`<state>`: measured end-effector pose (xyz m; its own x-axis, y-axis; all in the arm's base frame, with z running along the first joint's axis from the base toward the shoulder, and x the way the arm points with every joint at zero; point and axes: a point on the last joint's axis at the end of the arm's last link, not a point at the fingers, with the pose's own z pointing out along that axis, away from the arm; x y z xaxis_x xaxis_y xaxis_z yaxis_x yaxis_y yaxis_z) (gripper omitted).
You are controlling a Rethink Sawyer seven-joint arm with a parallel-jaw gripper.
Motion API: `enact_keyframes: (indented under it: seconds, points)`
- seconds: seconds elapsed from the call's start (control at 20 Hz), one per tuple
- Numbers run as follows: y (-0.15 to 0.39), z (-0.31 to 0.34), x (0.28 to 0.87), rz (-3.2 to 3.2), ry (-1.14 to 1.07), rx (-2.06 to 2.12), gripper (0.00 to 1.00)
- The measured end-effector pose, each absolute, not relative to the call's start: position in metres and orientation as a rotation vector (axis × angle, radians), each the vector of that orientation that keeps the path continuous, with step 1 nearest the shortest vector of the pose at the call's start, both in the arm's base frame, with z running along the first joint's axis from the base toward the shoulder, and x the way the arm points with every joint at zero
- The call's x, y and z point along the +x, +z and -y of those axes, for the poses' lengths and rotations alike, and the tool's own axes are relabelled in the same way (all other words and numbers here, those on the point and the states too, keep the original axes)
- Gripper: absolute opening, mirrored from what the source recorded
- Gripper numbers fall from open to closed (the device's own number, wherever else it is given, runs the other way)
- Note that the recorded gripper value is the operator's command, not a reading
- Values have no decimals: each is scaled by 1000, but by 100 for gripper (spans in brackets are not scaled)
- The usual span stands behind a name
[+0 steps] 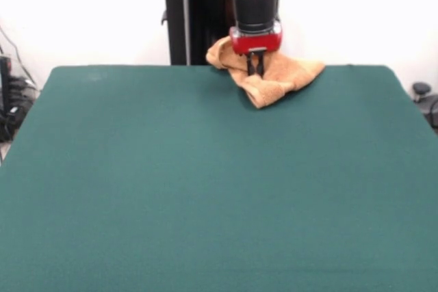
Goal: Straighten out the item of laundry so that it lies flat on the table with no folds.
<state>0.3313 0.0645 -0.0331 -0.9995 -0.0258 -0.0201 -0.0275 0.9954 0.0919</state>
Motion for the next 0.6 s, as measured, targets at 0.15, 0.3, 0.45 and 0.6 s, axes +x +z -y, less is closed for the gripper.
enact_keyframes:
  seconds: [0.15, 0.3, 0.45, 0.6]
  points:
    - [-35, -65, 336, -3141, 104, -16, 0]
    - [-35, -68, 339, -3158, 72, -33, 0]
    - [-36, -70, 341, -3172, 50, -61, 0]
    - [-36, -70, 346, -3212, 27, -77, 0]
